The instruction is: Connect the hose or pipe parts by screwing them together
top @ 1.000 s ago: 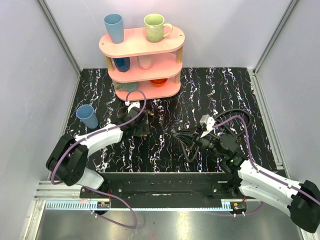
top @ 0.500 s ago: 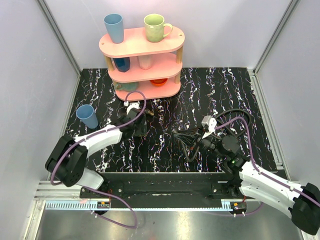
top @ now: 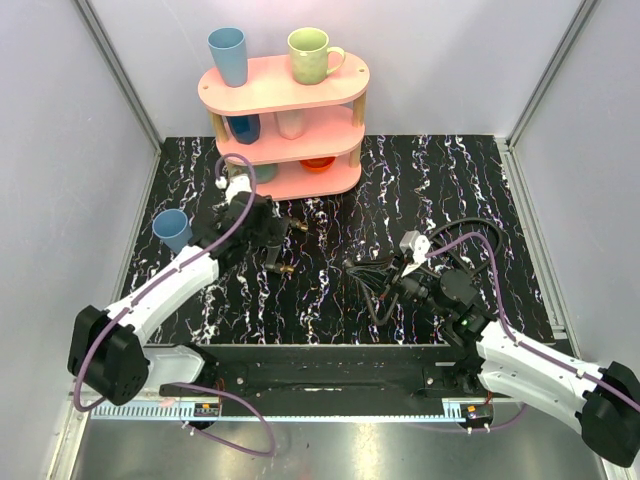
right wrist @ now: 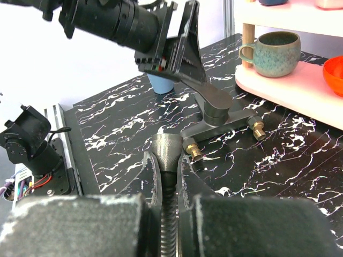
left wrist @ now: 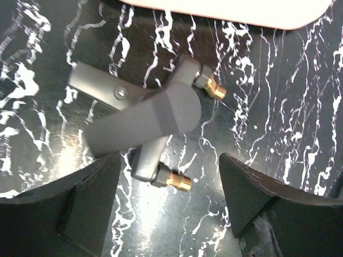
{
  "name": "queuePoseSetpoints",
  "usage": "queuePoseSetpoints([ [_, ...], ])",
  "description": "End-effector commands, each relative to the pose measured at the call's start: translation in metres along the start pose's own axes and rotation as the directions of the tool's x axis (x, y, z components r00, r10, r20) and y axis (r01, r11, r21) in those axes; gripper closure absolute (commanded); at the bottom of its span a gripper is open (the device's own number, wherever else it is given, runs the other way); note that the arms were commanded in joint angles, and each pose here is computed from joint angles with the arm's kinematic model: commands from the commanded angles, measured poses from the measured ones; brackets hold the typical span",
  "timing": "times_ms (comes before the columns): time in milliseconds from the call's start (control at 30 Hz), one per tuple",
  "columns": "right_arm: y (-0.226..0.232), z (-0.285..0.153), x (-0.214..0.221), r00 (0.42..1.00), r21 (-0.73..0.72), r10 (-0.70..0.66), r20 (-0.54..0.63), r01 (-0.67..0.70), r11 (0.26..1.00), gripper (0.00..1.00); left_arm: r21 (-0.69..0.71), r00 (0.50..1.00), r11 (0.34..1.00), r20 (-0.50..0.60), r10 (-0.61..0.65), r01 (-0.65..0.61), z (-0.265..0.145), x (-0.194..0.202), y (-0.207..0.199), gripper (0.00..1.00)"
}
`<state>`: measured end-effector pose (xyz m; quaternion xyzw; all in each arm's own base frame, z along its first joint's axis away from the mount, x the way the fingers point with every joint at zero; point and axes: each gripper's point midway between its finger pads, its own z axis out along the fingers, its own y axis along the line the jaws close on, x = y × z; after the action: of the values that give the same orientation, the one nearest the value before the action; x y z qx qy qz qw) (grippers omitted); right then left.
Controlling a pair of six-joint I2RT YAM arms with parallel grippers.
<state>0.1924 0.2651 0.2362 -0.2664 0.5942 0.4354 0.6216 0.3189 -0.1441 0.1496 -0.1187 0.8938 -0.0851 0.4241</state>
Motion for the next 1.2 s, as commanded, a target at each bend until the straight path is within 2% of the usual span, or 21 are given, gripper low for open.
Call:
queuePoseSetpoints([
  [0, 0.001, 0.002, -0.019, 0.997, -0.003, -0.032, 0.064, 0.033, 0.999, 1.00, 0.019, 0.997, 0.999, 0.066, 0.026, -0.028, -0.008, -0.045, -0.008, 0.22],
  [67, 0.002, 0.001, -0.019, 0.998, -0.009, -0.030, 0.061, 0.031, 0.999, 1.00, 0.053, 0.994, 0.995, 0.082, 0.077, -0.081, -0.011, -0.063, -0.020, 0.21],
  [100, 0.002, 0.001, -0.019, 0.998, -0.009, -0.032, 0.061, 0.032, 0.999, 1.00, 0.047, 0.988, 0.989, 0.058, 0.140, -0.143, -0.003, -0.061, -0.022, 0.21],
  [167, 0.002, 0.002, -0.021, 0.997, -0.005, -0.032, 0.065, 0.033, 0.999, 1.00, 0.049, 0.982, 0.981, 0.034, 0.188, -0.189, 0.000, -0.071, -0.030, 0.21],
  [200, 0.002, 0.002, -0.022, 0.997, -0.007, -0.035, 0.064, 0.036, 0.999, 1.00, 0.032, 0.971, 0.971, -0.013, 0.239, -0.239, 0.014, -0.064, -0.028, 0.21],
  [400, 0.002, 0.001, -0.023, 0.998, -0.004, -0.036, 0.059, 0.036, 0.999, 1.00, 0.022, 0.940, 0.947, -0.122, 0.320, -0.319, 0.055, -0.053, -0.038, 0.22],
  [567, 0.005, -0.002, -0.029, 0.997, -0.006, -0.036, 0.068, 0.037, 0.999, 1.00, 0.069, 0.927, 0.943, -0.172, 0.332, -0.325, 0.075, -0.045, -0.048, 0.24],
  [733, 0.002, -0.002, -0.024, 0.998, 0.003, -0.036, 0.056, 0.036, 0.999, 1.00, 0.064, 0.917, 0.944, -0.225, 0.328, -0.322, 0.079, -0.023, -0.038, 0.26],
  [800, 0.003, -0.002, -0.024, 0.998, 0.000, -0.036, 0.055, 0.036, 0.999, 1.00, 0.075, 0.911, 0.945, -0.248, 0.328, -0.320, 0.076, -0.009, -0.033, 0.27],
  [933, 0.002, -0.001, -0.023, 0.998, 0.001, -0.037, 0.052, 0.037, 0.999, 1.00, 0.091, 0.902, 0.950, -0.297, 0.312, -0.298, 0.063, 0.011, -0.024, 0.38],
  [1167, 0.004, 0.001, -0.024, 0.998, -0.010, -0.029, 0.055, 0.030, 1.000, 1.00, 0.039, 0.922, 0.971, -0.308, 0.235, -0.235, 0.026, 0.036, 0.007, 0.44],
])
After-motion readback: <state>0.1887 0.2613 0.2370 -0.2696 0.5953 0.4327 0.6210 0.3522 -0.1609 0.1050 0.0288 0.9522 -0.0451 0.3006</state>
